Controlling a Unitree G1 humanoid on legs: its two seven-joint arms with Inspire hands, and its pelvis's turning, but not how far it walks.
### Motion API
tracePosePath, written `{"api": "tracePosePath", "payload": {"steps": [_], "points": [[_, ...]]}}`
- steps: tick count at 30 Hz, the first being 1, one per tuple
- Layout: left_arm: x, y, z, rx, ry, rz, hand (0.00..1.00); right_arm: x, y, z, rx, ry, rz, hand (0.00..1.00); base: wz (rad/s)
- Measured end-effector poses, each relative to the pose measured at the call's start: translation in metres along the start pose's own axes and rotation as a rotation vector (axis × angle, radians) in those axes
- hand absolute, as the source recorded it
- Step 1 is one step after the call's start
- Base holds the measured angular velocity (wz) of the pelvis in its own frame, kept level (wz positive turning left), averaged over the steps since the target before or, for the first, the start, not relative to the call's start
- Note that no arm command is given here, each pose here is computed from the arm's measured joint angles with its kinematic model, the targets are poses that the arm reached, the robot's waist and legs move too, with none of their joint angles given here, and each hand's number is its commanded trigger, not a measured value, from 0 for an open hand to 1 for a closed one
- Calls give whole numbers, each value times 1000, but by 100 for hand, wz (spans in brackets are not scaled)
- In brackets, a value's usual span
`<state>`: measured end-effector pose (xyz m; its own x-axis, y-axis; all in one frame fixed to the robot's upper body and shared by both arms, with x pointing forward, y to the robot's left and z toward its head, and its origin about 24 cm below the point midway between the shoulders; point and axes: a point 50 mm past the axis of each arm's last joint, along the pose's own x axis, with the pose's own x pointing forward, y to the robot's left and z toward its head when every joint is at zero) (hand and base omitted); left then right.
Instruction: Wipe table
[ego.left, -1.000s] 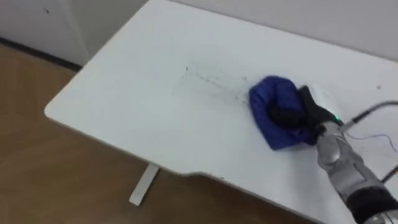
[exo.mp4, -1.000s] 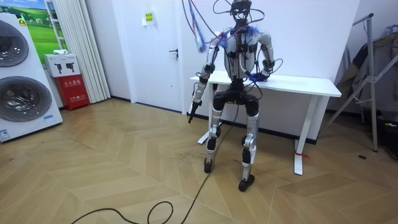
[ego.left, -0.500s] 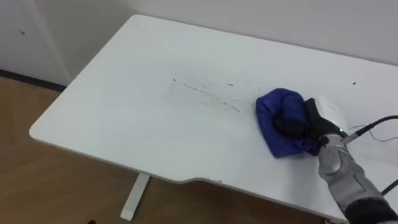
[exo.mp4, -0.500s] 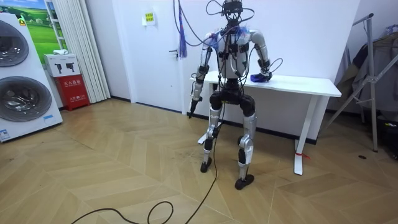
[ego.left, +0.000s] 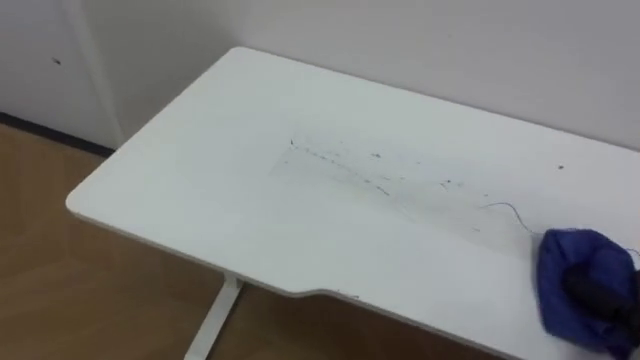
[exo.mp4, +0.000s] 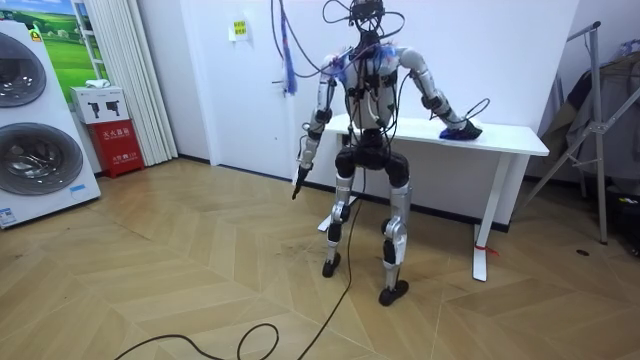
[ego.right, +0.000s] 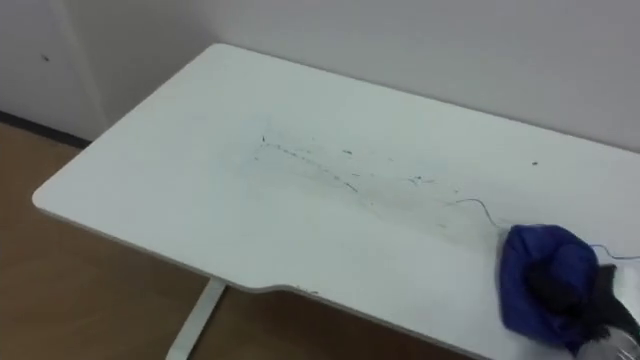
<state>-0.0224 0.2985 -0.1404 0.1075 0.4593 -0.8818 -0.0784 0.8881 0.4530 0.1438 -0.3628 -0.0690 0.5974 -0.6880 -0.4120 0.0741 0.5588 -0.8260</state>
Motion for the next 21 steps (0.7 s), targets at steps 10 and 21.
{"api": "tracePosePath", "payload": {"steps": [10,21], "points": [[4,-28,42,73,-92,-59,0,-25,57,224,-156,-561,275,100,-46],[-8,2,-39,60,140,-24,0,5,38,108,-50,-297,221,100,63]]}}
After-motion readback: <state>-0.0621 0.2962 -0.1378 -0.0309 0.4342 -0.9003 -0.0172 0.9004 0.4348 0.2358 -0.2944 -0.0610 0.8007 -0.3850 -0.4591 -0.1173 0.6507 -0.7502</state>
